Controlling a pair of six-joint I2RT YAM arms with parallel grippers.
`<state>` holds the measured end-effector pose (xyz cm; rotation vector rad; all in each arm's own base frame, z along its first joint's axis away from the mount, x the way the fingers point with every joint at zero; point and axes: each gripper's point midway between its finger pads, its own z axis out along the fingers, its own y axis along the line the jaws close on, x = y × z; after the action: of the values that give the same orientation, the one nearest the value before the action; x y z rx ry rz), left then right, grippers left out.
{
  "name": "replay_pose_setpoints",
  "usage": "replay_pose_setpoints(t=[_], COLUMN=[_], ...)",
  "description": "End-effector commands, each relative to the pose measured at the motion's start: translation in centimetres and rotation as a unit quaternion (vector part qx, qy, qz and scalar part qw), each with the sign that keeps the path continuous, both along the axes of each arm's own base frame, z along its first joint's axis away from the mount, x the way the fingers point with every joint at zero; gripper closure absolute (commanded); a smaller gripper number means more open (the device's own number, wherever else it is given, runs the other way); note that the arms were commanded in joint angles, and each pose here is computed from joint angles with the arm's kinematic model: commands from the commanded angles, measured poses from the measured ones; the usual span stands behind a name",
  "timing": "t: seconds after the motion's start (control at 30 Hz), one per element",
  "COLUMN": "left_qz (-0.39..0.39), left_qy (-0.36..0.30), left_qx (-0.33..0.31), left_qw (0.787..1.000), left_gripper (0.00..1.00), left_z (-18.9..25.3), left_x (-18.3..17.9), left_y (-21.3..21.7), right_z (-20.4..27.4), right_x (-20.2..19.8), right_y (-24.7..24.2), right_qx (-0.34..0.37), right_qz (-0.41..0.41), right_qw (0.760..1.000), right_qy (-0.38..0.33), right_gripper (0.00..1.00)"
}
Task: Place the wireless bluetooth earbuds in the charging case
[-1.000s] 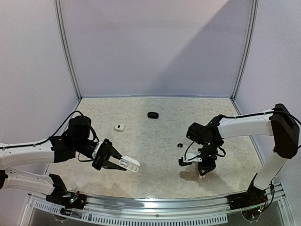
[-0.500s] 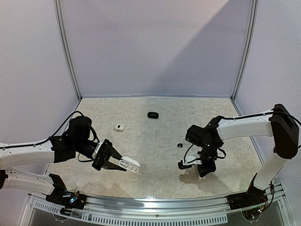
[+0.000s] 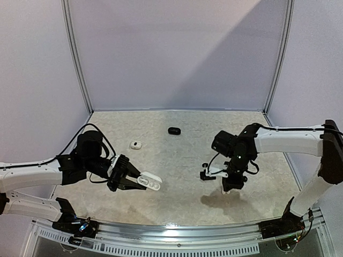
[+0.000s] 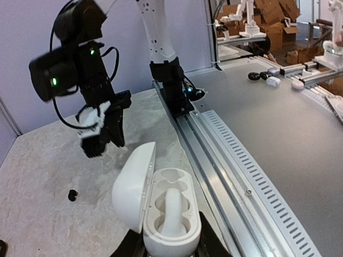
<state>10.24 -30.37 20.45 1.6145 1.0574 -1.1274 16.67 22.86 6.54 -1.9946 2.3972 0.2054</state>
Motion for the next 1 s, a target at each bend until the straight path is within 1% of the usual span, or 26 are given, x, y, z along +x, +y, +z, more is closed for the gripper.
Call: replay_pose_setpoints(t=[0.0, 0.03, 0.07, 0.1, 0.13, 0.17, 0.2, 0.27, 0.33, 0.43, 0.5, 0.6, 0.7, 0.8, 0.87, 0.97], left_qz=[0.040, 0.043, 0.044, 0.047, 0.052, 0.056, 0.063, 0.077, 0.086, 0.098, 0.106, 0.117, 0.120, 0.123, 0.122, 0.121], left_qy=[0.041, 0.042, 0.042, 0.043, 0.043, 0.045, 0.046, 0.053, 0.064, 0.078, 0.087, 0.094, 0.097, 0.098, 0.096, 0.093], left_qx=[-0.016, -0.017, -0.019, -0.020, -0.020, -0.021, -0.023, -0.028, -0.034, -0.043, -0.047, -0.049, -0.051, -0.054, -0.055, -0.052], left_qw=[0.998, 0.998, 0.998, 0.998, 0.998, 0.997, 0.997, 0.995, 0.994, 0.991, 0.989, 0.988, 0.987, 0.986, 0.986, 0.987], left_gripper=[1.00, 1.00, 1.00, 1.00, 1.00, 1.00, 1.00, 1.00, 1.00, 1.00, 1.00, 1.00, 1.00, 1.00, 1.00, 1.00], left_z=[1.0, 1.0, 1.2, 1.2, 1.3, 1.4, 1.6, 1.9, 2.2, 2.6, 2.9, 2.9, 2.9, 3.0, 3.0, 2.8], left_x=[1.2, 1.3, 1.4, 1.5, 1.7, 1.9, 2.1, 2.6, 2.9, 3.2, 3.4, 3.8, 3.9, 4.0, 4.0, 3.9], left_y=[-0.7, -0.7, -0.7, -0.8, -0.8, -0.9, -1.0, -1.0, -1.1, -1.2, -1.1, -1.1, -1.0, -1.0, -1.0, -0.9], right_z=[11.4, 14.2, 18.0, 21.0, 23.9, 26.4, 28.2, 31.0, 32.5, 32.8, 32.4, 30.8, 28.6, 26.1, 24.8, 23.6], right_x=[8.6, 10.6, 12.1, 13.2, 13.7, 13.8, 13.5, 12.1, 9.4, 4.3, 0.2, -3.1, -4.9, -5.6, -5.6, -4.8], right_y=[4.5, 4.9, 5.2, 5.6, 6.1, 6.9, 7.7, 9.6, 12.1, 16.2, 18.6, 20.5, 21.6, 22.2, 22.3, 22.0], right_qx=[0.179, 0.220, 0.274, 0.321, 0.373, 0.424, 0.467, 0.521, 0.539, 0.549, 0.553, 0.524, 0.477, 0.431, 0.412, 0.388], right_qz=[-0.156, -0.206, -0.259, -0.288, -0.316, -0.325, -0.331, -0.318, -0.260, -0.151, -0.087, -0.032, -0.011, 0.001, 0.000, -0.013], right_qw=[0.954, 0.927, 0.891, 0.860, 0.828, 0.802, 0.780, 0.754, 0.758, 0.781, 0.792, 0.812, 0.838, 0.860, 0.869, 0.875], right_qy=[-0.184, -0.221, -0.251, -0.273, -0.274, -0.268, -0.252, -0.245, -0.259, -0.254, -0.244, -0.255, -0.264, -0.273, -0.276, -0.290], right_gripper=[1.00, 1.00, 1.00, 1.00, 1.00, 1.00, 1.00, 1.00, 1.00, 1.00, 1.00, 1.00, 1.00, 1.00, 1.00, 1.00])
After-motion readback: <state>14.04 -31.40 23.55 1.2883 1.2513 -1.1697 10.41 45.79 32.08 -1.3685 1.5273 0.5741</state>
